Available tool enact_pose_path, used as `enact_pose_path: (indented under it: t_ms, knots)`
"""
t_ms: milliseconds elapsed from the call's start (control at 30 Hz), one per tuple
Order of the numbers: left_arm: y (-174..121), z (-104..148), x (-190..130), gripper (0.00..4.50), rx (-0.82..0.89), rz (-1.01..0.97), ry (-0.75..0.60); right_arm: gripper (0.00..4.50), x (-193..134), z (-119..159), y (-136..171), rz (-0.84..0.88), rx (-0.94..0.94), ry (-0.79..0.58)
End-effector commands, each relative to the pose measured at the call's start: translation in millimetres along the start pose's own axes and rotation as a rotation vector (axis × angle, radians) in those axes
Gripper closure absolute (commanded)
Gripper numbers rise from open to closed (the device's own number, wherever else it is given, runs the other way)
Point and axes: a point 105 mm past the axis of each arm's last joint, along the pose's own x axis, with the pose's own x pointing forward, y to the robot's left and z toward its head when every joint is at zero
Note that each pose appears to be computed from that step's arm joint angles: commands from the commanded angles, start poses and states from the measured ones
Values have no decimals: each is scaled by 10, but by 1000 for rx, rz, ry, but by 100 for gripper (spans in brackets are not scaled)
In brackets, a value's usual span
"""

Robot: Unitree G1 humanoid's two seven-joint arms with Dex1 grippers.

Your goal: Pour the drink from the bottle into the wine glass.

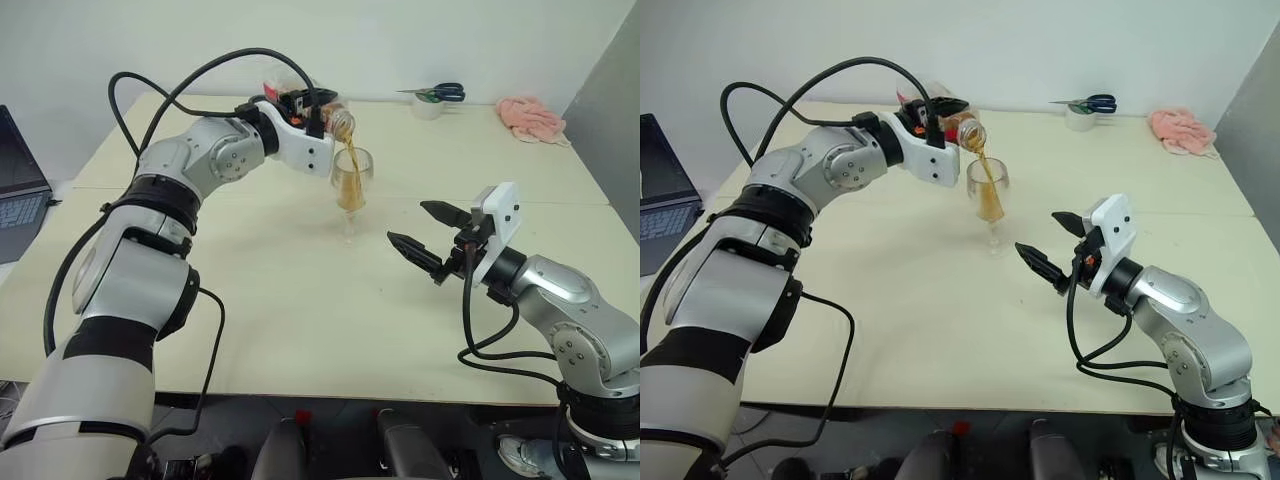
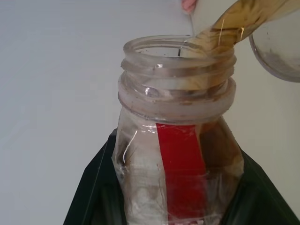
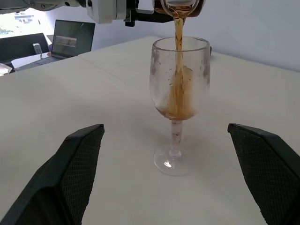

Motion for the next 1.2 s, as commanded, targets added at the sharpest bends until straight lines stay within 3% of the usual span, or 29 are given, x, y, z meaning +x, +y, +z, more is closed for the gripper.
enact_pose_path:
  t_ms: [33,1200]
  knots:
    - [243,12,-2,270,40,57,-12,0,22,169,68,19,-51,-62]
    - [304,-67,-56,270,76,57,11,0,86,188,11,3,-58,-86]
